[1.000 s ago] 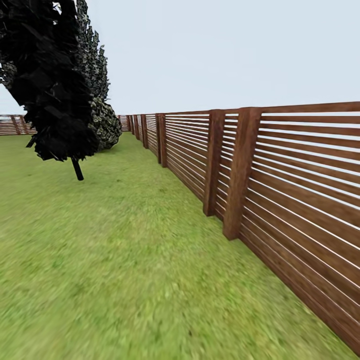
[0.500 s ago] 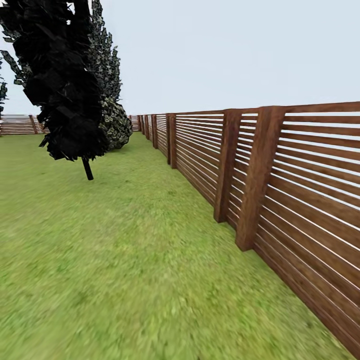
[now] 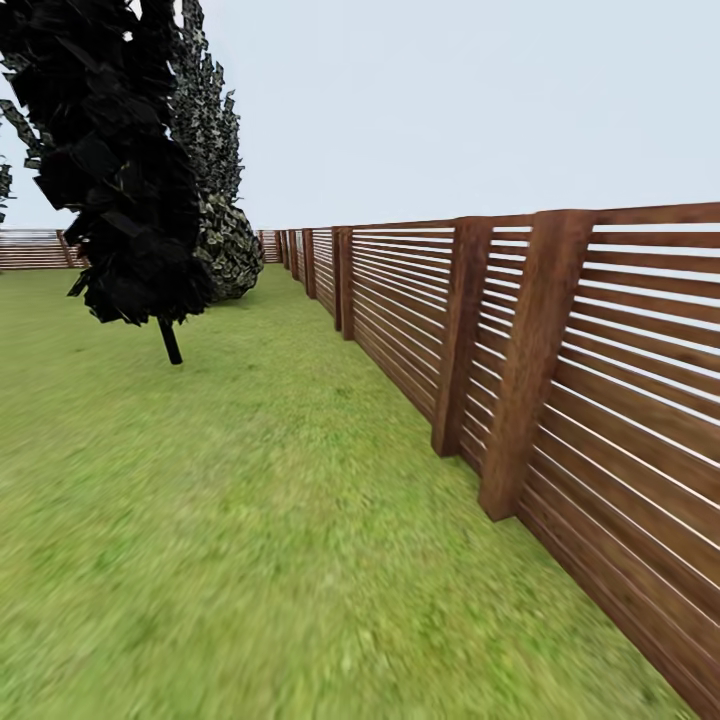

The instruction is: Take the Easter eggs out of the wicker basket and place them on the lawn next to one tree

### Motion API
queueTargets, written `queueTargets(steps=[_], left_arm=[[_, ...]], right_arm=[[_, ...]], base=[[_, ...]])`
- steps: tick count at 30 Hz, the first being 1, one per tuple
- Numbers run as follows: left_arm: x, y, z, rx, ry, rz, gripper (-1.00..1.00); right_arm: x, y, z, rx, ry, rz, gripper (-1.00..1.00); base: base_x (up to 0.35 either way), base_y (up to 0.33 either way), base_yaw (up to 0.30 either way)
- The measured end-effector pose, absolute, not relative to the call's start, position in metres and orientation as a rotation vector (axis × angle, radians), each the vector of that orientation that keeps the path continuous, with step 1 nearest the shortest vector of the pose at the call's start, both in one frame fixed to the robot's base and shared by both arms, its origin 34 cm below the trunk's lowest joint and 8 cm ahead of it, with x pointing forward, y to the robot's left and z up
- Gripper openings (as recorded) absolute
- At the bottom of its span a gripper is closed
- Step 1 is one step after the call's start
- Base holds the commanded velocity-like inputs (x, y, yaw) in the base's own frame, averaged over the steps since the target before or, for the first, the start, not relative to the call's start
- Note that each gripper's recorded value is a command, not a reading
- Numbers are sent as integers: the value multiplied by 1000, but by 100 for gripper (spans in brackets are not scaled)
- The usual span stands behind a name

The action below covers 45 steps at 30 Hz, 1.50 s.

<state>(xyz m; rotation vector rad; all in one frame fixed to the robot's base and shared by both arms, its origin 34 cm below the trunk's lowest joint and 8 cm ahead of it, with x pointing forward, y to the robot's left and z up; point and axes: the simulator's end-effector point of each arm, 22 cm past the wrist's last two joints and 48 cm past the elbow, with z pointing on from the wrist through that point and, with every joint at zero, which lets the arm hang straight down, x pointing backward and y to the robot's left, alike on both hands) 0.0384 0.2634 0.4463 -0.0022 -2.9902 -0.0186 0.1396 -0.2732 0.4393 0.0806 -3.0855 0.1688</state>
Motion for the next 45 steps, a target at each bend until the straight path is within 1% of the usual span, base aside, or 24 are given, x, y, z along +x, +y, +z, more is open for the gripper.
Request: queueTargets(steps=[8,24,45], left_arm=[[39,263,446,-2,-2991,-19,100],[36,263,447,-2,-2983,-19,100],[35,263,447,-4,-2981,-18,100]], right_arm=[[140,-273,439,80,-3086,169,100],[137,-273,439,81,-3078,169,100],[138,-275,439,72,-3083,163,100]], base=[[332,0,24],[331,0,223],[332,0,10]])
